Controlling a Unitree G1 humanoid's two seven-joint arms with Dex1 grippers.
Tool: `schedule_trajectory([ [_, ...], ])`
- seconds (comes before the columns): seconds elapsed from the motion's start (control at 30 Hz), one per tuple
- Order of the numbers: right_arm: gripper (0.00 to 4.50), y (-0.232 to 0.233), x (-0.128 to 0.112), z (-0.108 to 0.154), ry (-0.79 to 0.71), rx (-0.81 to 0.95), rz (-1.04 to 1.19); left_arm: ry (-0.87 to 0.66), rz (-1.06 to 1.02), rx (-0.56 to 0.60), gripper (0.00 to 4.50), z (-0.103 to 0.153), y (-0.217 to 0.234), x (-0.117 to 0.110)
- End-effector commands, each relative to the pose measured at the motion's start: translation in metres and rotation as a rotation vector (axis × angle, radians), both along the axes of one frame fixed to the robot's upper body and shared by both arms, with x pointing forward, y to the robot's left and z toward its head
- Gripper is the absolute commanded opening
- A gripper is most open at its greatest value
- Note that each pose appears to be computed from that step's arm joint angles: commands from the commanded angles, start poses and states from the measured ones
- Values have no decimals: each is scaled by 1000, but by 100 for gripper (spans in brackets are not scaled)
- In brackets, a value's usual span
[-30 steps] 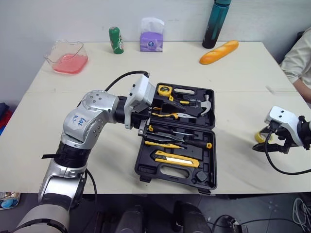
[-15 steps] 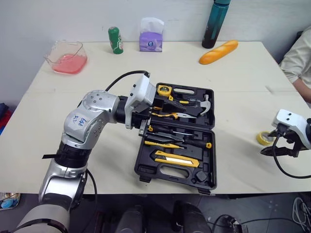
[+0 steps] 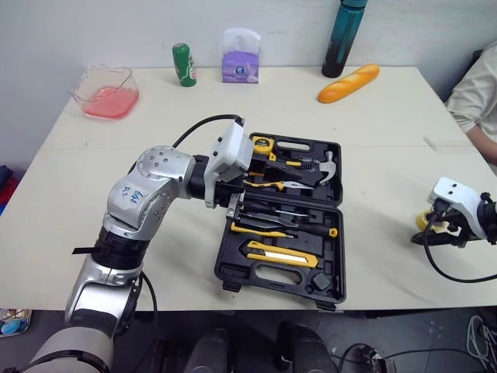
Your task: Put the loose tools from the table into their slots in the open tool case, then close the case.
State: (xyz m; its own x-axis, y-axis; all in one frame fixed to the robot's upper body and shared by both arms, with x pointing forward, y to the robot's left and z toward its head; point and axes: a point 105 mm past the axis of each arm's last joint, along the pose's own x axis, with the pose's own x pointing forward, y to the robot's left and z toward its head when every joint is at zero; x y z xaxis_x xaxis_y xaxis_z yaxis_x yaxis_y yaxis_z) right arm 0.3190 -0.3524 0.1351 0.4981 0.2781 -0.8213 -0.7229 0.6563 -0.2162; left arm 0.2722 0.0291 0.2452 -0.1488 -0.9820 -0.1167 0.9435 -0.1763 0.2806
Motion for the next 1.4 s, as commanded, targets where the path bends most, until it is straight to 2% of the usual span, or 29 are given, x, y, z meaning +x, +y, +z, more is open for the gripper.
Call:
schedule_trajectory([
  [0.03,126,-2,2,6,-23,-42,24,-54,-21,-3,450,3,-2,-8],
  [0.1,23,0,2,15,-53,-69,68,-46,-27,-11,450,4,-2,-10],
  [0.13,5,3,2,23,-71,-70,88,-38,-32,-18,450,7,-2,-11],
  [0.27,5,29,-7,48,-101,-38,205,-26,-38,-12,450,5,0,-12],
  [0.37,5,82,-28,70,-131,140,376,-7,-36,34,450,-8,6,-12],
  [0.47,5,127,-53,76,-112,225,514,55,-38,64,450,-19,12,-15],
  [0.6,5,181,-80,61,-78,290,641,117,-33,127,450,-39,23,-20],
  [0.73,5,205,-98,40,-17,333,680,121,-56,179,450,-49,27,-24],
  [1.07,5,205,-114,-7,70,231,662,85,-104,215,450,-55,26,-28],
  [1.33,5,208,-119,-9,78,251,656,55,-104,207,450,-53,22,-24],
  [1.37,93,210,-120,-6,78,265,660,53,-102,206,450,-53,22,-23],
  [1.4,126,211,-122,0,78,281,668,52,-100,205,450,-52,21,-22],
])
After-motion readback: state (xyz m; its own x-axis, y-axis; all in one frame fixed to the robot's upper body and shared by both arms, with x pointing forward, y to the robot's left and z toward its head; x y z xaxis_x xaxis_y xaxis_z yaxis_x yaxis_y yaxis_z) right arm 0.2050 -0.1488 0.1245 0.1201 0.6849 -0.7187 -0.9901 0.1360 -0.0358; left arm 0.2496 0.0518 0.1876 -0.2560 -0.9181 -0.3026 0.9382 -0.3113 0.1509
